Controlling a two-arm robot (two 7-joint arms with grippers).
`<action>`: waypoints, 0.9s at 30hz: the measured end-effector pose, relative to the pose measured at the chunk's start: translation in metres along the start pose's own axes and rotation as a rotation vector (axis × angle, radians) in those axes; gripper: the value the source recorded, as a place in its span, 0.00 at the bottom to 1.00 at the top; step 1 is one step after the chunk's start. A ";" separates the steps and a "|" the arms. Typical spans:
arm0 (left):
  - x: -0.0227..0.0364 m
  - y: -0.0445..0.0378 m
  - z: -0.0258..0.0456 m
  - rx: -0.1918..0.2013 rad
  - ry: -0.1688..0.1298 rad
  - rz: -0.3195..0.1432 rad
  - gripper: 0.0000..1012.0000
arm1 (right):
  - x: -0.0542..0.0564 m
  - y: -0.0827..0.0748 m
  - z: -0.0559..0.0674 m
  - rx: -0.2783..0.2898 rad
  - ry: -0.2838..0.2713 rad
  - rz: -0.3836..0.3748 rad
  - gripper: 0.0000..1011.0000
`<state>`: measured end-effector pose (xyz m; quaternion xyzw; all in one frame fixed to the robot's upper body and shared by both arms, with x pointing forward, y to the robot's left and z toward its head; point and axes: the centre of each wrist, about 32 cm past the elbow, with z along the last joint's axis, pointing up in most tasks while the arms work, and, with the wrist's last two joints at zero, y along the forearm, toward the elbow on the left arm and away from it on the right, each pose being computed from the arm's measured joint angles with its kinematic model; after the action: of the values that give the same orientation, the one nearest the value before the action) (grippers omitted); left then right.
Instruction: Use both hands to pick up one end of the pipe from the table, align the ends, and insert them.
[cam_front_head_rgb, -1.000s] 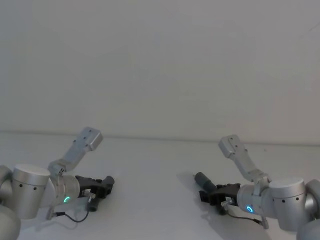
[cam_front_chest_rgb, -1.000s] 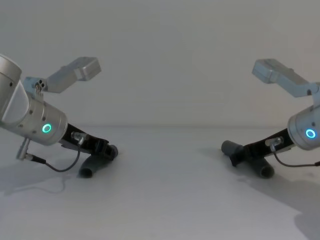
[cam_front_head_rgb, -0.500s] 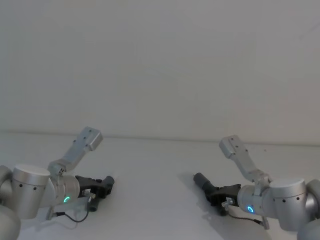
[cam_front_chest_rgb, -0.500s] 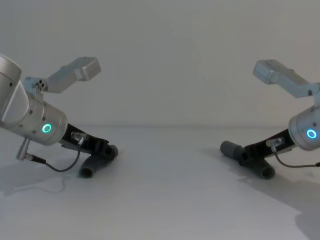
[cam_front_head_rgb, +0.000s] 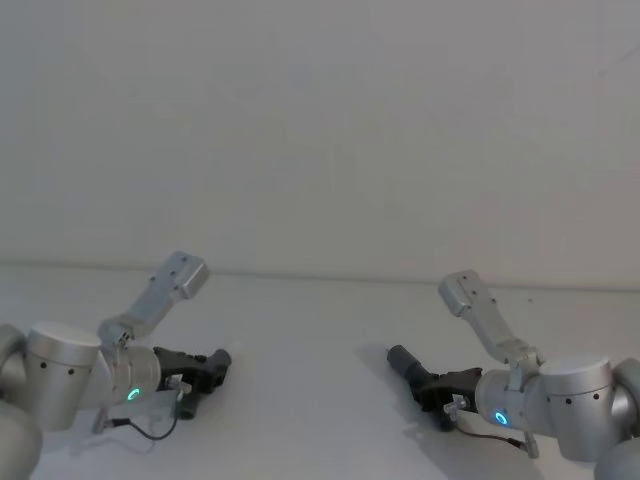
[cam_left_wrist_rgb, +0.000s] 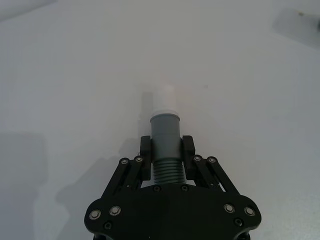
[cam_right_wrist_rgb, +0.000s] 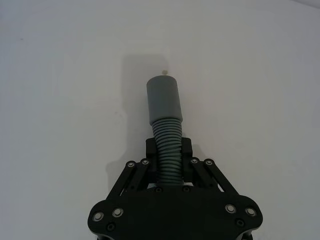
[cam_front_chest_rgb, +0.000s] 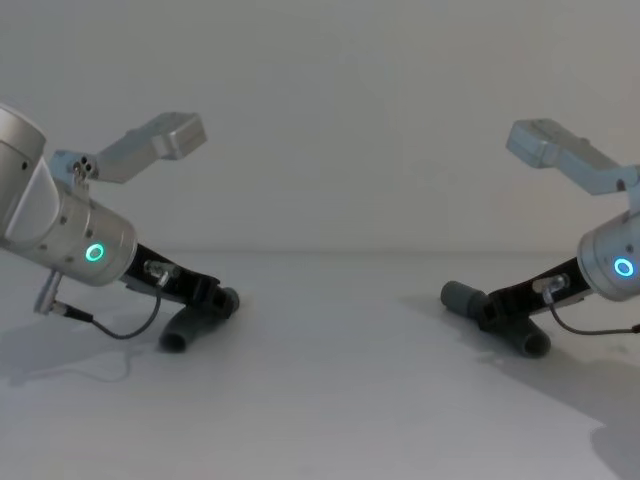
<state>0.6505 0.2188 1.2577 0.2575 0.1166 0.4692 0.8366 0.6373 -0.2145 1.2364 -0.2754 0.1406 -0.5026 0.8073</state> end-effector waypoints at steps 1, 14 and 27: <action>0.0015 -0.0004 0.0021 -0.005 -0.014 -0.010 0.32 | 0.000 0.000 0.000 0.000 0.000 0.000 0.24; 0.0182 0.0014 0.0208 -0.062 -0.149 -0.083 0.32 | 0.000 0.000 0.000 -0.001 0.000 0.001 0.24; 0.0368 0.0122 0.0401 -0.162 -0.333 -0.197 0.32 | 0.000 0.000 0.000 -0.001 0.000 0.001 0.24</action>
<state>0.6787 0.2423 1.2997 0.2511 -0.0369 0.3440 0.9040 0.6372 -0.2145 1.2362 -0.2758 0.1412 -0.5023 0.8073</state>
